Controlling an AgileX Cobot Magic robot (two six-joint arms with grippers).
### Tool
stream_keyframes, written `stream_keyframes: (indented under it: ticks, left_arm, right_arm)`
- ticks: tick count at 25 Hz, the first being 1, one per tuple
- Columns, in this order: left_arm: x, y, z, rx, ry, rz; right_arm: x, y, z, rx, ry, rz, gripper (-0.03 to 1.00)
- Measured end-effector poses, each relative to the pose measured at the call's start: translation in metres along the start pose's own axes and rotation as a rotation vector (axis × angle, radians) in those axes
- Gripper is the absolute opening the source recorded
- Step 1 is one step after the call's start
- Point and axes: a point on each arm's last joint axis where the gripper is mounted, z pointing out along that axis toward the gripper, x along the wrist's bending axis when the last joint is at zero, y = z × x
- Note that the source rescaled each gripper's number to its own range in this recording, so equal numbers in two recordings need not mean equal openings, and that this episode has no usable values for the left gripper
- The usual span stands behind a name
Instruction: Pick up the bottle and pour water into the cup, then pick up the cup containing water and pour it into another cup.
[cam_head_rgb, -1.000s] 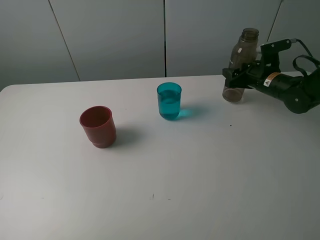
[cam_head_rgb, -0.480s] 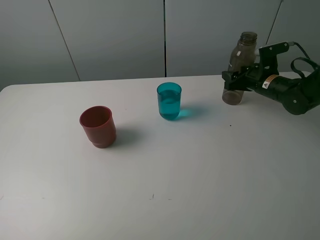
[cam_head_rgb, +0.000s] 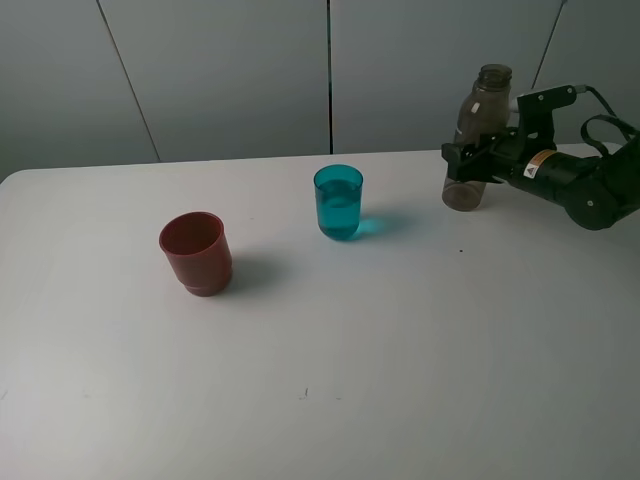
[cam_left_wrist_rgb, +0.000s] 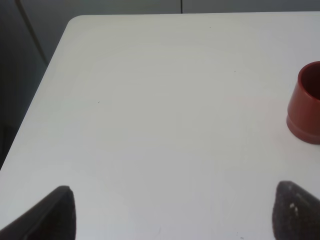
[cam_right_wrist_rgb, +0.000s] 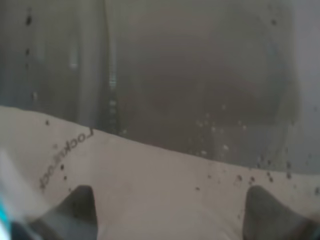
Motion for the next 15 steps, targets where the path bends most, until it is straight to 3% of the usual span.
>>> stream_keyframes:
  ticks: [2, 3, 4, 6, 11, 15]
  left_arm:
    - [0.0, 0.0, 0.0, 0.0, 0.0, 0.0]
    - [0.0, 0.0, 0.0, 0.0, 0.0, 0.0]
    - [0.0, 0.0, 0.0, 0.0, 0.0, 0.0]
    - [0.0, 0.0, 0.0, 0.0, 0.0, 0.0]
    - [0.0, 0.0, 0.0, 0.0, 0.0, 0.0]
    - [0.0, 0.0, 0.0, 0.0, 0.0, 0.0]
  right_arm:
    - [0.0, 0.001, 0.0, -0.01, 0.003, 0.013, 0.64]
    - [0.0, 0.001, 0.0, -0.01, 0.003, 0.023, 0.82]
    - [0.0, 0.001, 0.0, -0.01, 0.003, 0.033, 0.92]
    - [0.0, -0.002, 0.0, 0.017, -0.004, 0.045, 0.98]
    - [-0.001, 0.0, -0.004, 0.133, -0.016, 0.042, 0.99]
    - [0.003, 0.015, -0.014, 0.141, 0.008, -0.011, 0.99]
